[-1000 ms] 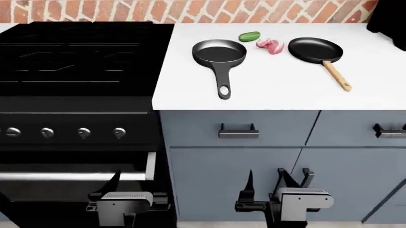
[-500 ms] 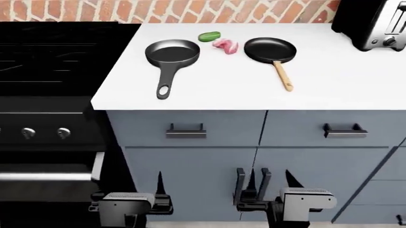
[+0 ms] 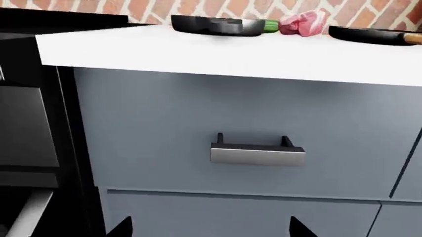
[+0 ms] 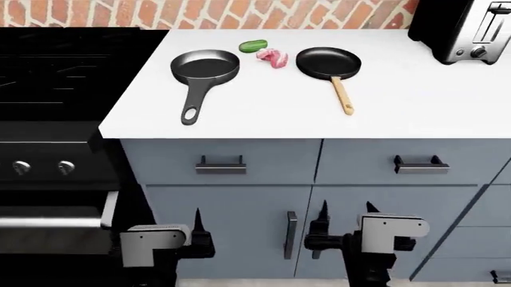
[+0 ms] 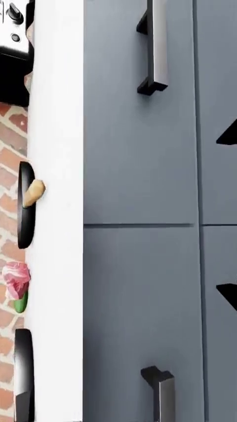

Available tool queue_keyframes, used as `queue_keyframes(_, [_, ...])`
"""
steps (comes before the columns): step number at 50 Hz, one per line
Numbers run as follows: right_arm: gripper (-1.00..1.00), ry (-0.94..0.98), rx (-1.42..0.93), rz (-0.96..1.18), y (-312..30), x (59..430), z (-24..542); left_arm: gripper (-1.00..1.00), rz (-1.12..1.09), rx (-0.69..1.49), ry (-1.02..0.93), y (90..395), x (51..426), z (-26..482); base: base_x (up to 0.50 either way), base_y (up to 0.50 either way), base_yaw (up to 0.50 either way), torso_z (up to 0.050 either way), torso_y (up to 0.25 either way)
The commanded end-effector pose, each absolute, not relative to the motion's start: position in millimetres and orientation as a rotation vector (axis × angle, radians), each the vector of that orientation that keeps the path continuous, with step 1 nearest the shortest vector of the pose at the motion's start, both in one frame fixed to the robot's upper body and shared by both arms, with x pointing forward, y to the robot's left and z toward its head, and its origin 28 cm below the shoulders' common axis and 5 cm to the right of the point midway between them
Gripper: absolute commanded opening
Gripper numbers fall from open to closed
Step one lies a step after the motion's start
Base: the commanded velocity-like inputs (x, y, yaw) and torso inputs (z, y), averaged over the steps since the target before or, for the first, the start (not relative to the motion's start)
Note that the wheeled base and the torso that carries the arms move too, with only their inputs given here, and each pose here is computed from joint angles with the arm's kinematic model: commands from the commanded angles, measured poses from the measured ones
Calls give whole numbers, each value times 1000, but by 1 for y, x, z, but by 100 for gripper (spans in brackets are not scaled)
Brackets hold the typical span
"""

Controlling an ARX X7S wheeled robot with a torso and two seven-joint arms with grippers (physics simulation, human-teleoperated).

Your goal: Place both pans onto different burners. Then place the pickle and the lamb chop on different pans.

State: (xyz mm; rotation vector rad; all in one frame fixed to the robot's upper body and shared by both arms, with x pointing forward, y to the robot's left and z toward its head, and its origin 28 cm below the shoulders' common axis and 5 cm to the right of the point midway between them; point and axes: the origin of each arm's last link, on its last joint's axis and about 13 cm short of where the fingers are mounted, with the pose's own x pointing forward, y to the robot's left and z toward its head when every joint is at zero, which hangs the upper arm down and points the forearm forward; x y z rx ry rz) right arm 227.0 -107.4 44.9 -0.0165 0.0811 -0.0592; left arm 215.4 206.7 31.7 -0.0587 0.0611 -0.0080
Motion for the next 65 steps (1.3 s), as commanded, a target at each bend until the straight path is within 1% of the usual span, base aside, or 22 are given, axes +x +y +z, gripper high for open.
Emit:
queue_keyframes(1, [100, 107, -72, -35, -116, 236, 107, 100, -23, -37, 48, 209, 224, 95, 0, 0, 0, 0, 0])
queue_keyframes(10, [100, 64, -137, 8, -124, 256, 175, 100, -65, 43, 12, 209, 248, 149, 0, 0, 0, 0, 0])
queue_keyframes(18, [100, 68, -161, 27, -131, 276, 205, 100, -73, 42, 5, 214, 260, 174, 51, 0, 0, 0, 0])
queue_keyframes(43, [100, 60, -170, 21, -136, 279, 223, 100, -88, 82, 1, 212, 264, 189, 451, 0, 0, 0, 0])
queue_keyframes(56, [100, 60, -181, 8, -138, 275, 230, 100, -92, 93, -2, 209, 257, 197, 456, 0, 0, 0, 1])
queue_keyframes(65, [100, 89, -164, 3, -139, 276, 231, 100, -83, 92, -1, 210, 257, 197, 0, 0, 0, 0, 0])
